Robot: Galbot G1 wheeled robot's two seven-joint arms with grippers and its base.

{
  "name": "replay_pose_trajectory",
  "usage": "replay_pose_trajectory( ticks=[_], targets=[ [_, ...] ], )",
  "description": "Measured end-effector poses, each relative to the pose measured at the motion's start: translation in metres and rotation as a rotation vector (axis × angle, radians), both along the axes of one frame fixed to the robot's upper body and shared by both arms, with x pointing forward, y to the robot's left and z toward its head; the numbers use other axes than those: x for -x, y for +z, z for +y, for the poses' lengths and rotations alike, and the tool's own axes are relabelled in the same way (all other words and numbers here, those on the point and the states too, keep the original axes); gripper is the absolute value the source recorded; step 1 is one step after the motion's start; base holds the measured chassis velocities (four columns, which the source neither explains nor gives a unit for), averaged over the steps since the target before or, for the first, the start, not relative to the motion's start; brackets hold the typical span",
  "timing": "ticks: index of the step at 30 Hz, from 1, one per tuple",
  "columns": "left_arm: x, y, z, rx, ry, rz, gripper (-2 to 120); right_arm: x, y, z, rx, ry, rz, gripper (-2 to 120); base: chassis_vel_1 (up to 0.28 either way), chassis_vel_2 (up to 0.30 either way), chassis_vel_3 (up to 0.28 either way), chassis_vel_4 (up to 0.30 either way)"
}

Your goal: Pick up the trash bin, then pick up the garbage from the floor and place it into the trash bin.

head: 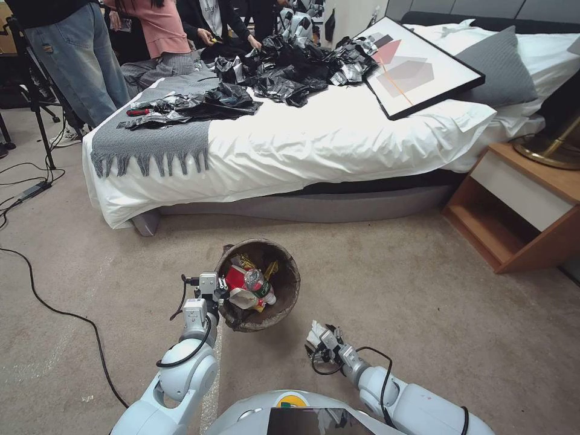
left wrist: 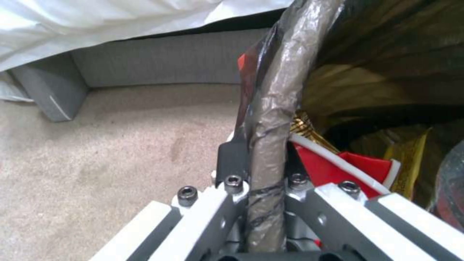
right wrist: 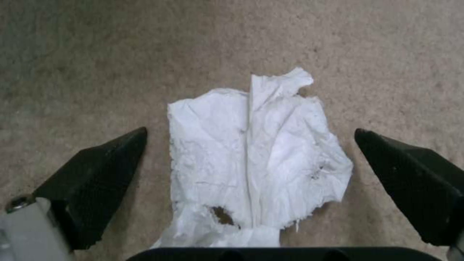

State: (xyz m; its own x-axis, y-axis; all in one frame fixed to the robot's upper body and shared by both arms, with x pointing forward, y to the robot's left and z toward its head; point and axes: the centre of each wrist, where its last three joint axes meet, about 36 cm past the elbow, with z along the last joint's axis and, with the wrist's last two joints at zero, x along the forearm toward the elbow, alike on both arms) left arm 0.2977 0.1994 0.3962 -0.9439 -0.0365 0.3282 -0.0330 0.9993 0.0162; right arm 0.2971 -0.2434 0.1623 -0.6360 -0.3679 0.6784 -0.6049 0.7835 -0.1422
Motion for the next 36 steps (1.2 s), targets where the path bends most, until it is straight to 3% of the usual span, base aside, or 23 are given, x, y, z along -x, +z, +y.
replay_pose_trajectory(
  ticks=[12, 17, 34, 36],
  targets=[
    [-0.001, 0.000, -0.002, 0.004, -0.001, -0.001, 0, 0.007, -0.002, -0.004, -0.004, -0.011, 0.017, 95, 0.000, 0.000, 0.000, 0.000],
    [-0.001, 0.000, -0.002, 0.004, -0.002, -0.002, 0, 0.014, -0.005, -0.004, -0.009, -0.015, 0.036, 84, 0.000, 0.000, 0.000, 0.000],
    [-0.002, 0.002, -0.002, 0.003, -0.004, -0.003, 0, 0.019, -0.005, -0.001, -0.016, -0.034, 0.035, 83, 0.000, 0.000, 0.000, 0.000],
    [-0.002, 0.002, -0.002, 0.003, -0.004, -0.003, 0, 0.020, 0.000, 0.003, -0.027, -0.036, 0.024, 77, 0.000, 0.000, 0.000, 0.000]
  ],
)
